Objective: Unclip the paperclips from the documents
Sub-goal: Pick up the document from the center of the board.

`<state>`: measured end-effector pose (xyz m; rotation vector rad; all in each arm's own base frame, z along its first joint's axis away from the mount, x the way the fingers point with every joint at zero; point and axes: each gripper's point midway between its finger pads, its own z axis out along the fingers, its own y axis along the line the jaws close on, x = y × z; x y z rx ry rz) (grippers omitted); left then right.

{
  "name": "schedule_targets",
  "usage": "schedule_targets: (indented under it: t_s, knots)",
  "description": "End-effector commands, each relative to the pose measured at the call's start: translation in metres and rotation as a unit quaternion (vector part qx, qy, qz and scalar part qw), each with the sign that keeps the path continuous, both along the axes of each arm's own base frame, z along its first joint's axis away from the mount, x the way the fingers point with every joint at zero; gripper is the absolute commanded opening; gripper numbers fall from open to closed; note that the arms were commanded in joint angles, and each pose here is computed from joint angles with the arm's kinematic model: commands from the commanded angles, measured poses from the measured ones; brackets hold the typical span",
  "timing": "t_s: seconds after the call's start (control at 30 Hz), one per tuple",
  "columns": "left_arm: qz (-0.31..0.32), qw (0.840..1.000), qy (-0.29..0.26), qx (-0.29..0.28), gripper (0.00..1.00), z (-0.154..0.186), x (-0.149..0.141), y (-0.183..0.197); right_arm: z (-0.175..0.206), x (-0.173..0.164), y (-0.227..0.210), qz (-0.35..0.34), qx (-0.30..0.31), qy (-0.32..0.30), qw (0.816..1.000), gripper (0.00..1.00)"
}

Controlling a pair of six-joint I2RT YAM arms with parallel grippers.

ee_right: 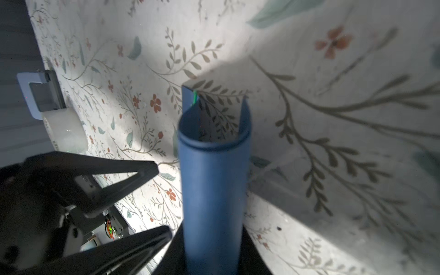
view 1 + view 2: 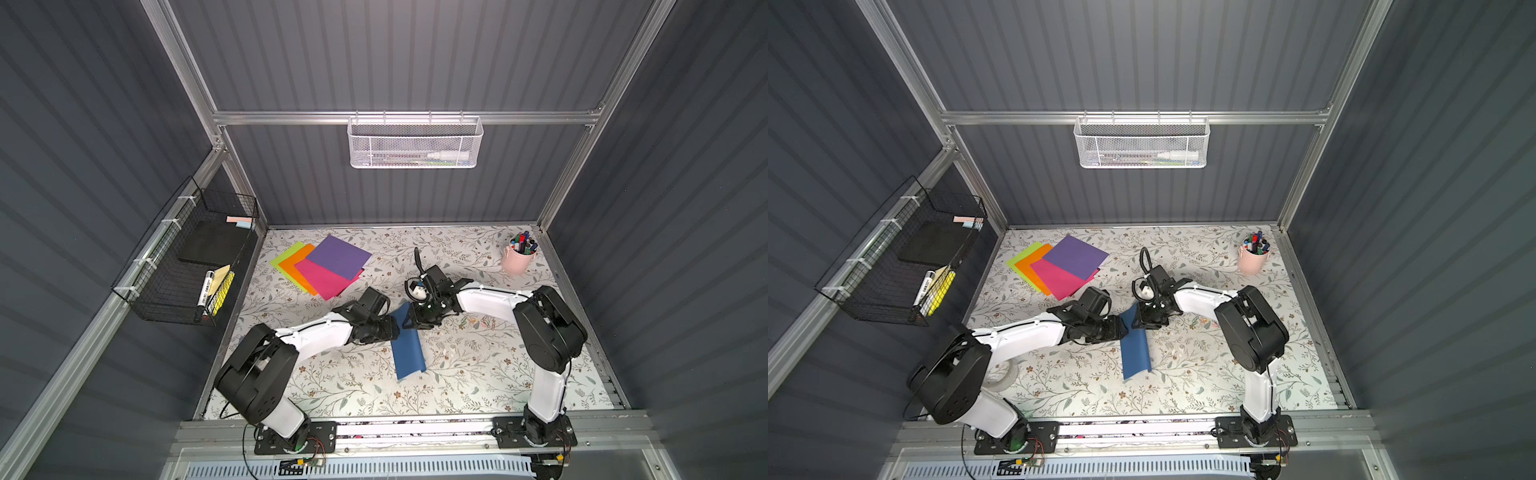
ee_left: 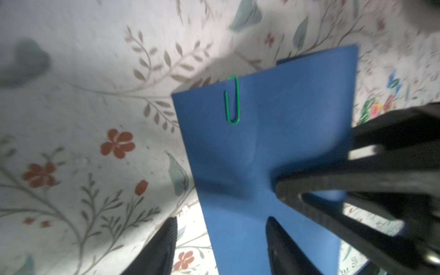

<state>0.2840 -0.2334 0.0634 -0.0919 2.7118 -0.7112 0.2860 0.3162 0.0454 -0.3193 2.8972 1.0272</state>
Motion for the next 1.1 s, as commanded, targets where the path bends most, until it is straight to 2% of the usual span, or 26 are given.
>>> schedule_targets:
  t_s: [0.0, 0.17, 0.33, 0.63, 0.8, 0.97, 1.07]
  knots:
    - [0.019, 0.998, -0.048, -0.041, 0.67, 0.042, 0.017, 0.003, 0.024, 0.007, 0.001, -0.001, 0.058, -0.019, 0.998, 0.27]
    - [-0.02, 0.983, -0.125, -0.13, 0.78, 0.091, 0.023, -0.015, 0.049, 0.013, -0.01, -0.011, 0.115, -0.047, 0.992, 0.27]
    - [-0.075, 0.963, -0.153, -0.209, 0.76, 0.104, 0.016, -0.035, 0.085, 0.014, -0.019, -0.013, 0.18, -0.084, 0.98, 0.29]
    - [-0.098, 0.947, -0.173, -0.251, 0.69, 0.115, 0.018, -0.045, 0.132, 0.015, -0.026, -0.021, 0.25, -0.12, 0.961, 0.31]
    - [-0.102, 0.936, -0.192, -0.277, 0.67, 0.132, 0.018, -0.047, 0.132, 0.012, -0.024, -0.019, 0.26, -0.113, 0.959, 0.31]
    - [-0.104, 0.926, -0.209, -0.298, 0.53, 0.147, 0.017, -0.046, 0.128, 0.01, -0.023, -0.02, 0.26, -0.11, 0.959, 0.3]
    - [-0.105, 0.926, -0.207, -0.298, 0.38, 0.147, 0.017, -0.046, 0.127, 0.01, -0.022, -0.02, 0.259, -0.11, 0.959, 0.31]
